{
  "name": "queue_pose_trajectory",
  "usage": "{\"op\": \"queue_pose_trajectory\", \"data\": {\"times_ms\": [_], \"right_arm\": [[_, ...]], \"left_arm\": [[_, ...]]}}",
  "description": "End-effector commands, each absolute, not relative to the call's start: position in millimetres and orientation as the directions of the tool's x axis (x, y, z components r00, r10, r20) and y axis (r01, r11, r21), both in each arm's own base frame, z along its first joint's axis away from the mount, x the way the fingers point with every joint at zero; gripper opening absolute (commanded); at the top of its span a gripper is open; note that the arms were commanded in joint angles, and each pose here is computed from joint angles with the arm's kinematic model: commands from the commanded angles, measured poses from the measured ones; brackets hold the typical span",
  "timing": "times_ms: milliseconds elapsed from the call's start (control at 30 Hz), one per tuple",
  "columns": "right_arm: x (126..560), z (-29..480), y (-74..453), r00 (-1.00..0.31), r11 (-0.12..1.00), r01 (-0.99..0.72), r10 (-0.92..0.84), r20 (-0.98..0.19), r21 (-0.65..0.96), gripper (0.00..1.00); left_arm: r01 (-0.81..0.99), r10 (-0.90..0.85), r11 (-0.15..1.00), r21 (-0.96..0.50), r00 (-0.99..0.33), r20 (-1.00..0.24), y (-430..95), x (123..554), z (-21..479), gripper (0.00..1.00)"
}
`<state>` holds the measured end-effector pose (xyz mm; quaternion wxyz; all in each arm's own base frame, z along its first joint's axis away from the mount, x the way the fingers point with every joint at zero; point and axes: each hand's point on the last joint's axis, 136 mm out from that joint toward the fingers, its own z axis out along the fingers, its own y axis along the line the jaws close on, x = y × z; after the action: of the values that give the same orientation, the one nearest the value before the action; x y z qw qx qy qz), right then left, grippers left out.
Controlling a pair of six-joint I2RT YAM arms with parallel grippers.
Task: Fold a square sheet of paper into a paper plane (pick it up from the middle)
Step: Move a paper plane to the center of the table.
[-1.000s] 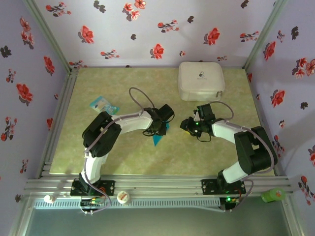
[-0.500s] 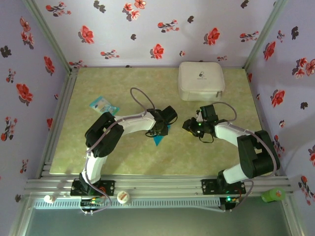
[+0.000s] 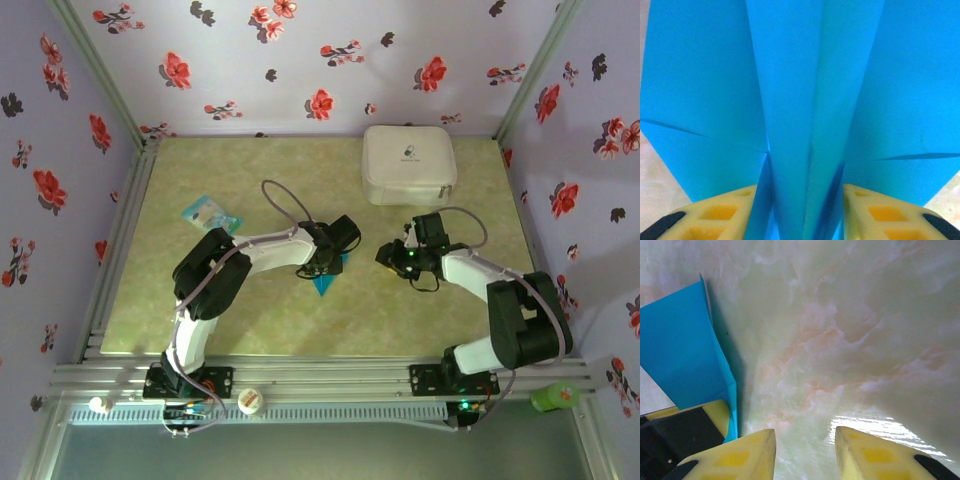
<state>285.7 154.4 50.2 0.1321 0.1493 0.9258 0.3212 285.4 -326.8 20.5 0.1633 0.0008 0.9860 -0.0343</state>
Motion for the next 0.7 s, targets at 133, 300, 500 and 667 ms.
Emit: {"op": "queue_pose_trajectory", "data": {"times_ms": [133,300,500,667], "right_arm": [[288,63,138,-0.911,0.807,0.163,0.344,-0.227,0.568,0.38],[289,66,133,-0.909,0.827,0.162,0.338,-0.246,0.538,0.4],[297,81,104,-0.865,0.887,0.182,0.35,-0.359,0.425,0.48],[305,106,61,-0.783,0.931,0.254,0.356,-0.509,0.261,0.58]], "left_arm": [[-0.038,-0.063,0.997,-0.074,-0.931,-0.359,-316,287,42,0.45],[-0.035,-0.069,0.995,-0.096,-0.924,-0.376,-317,289,54,0.47],[-0.008,-0.069,0.99,-0.141,-0.898,-0.434,-315,291,79,0.5],[0.031,-0.051,0.988,-0.149,-0.855,-0.516,-305,297,108,0.53]]}}
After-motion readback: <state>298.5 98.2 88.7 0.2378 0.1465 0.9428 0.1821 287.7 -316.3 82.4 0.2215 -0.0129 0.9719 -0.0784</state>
